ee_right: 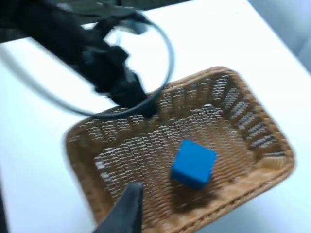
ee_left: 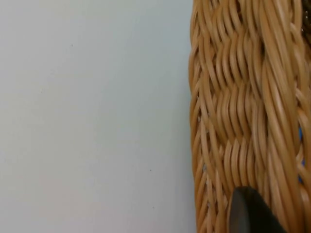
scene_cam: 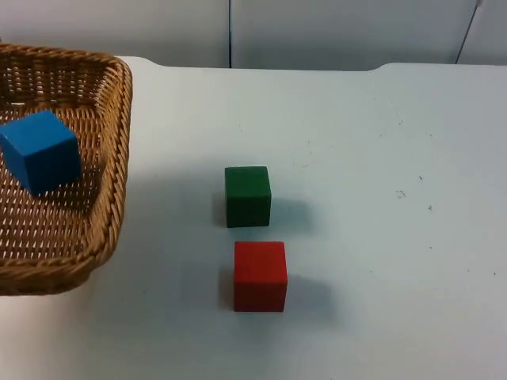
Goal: Pick up the basket with the left hand and place the blue cube into the basket with the right hand.
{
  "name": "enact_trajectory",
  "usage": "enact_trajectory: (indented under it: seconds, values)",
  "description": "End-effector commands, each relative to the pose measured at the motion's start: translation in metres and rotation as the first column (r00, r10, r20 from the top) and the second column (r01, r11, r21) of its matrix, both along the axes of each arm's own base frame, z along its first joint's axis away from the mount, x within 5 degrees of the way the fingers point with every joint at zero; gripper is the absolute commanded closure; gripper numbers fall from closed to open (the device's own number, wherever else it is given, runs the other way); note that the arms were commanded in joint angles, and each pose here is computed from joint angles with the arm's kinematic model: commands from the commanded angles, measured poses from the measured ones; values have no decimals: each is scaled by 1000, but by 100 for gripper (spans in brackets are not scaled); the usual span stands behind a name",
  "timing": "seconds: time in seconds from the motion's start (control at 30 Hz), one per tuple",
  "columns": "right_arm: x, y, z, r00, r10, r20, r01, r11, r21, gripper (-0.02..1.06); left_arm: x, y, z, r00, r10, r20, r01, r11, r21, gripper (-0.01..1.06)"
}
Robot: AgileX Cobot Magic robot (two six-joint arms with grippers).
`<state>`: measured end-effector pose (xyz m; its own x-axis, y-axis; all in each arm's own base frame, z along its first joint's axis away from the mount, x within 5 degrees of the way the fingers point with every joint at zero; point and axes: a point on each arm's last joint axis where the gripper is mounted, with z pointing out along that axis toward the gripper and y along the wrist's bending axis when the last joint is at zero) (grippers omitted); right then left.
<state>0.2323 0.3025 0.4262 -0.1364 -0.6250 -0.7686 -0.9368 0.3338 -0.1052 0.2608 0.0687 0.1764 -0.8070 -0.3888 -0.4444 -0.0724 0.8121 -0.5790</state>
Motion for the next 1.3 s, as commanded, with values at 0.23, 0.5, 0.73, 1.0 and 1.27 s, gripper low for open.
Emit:
enact_trajectory:
  seconds: [0.23, 0.5, 0.73, 1.0, 1.27]
  values:
    - [-52, -57, -4, 994, -11, 107, -8, 985, 175, 1, 18, -4, -37, 1000, -17, -22, 16, 1000, -25, 105]
    - [-98, -119, -10, 978, -87, 190, 29, 956, 291, 1, 23, -2, -66, 999, -33, -34, 32, 999, -21, 105]
    - [-126, -152, -15, 973, -91, 213, 18, 947, 321, 1, 23, -1, -76, 996, -91, -24, 92, 995, 27, 105]
    - [-146, -175, -18, 971, -100, 219, 16, 934, 356, 1, 22, 1, -78, 995, -95, -37, 98, 993, 60, 84]
    - [-154, -182, -23, 978, -80, 194, 10, 940, 340, 1, 22, 1, -79, 993, -118, -31, 120, 990, 78, 43]
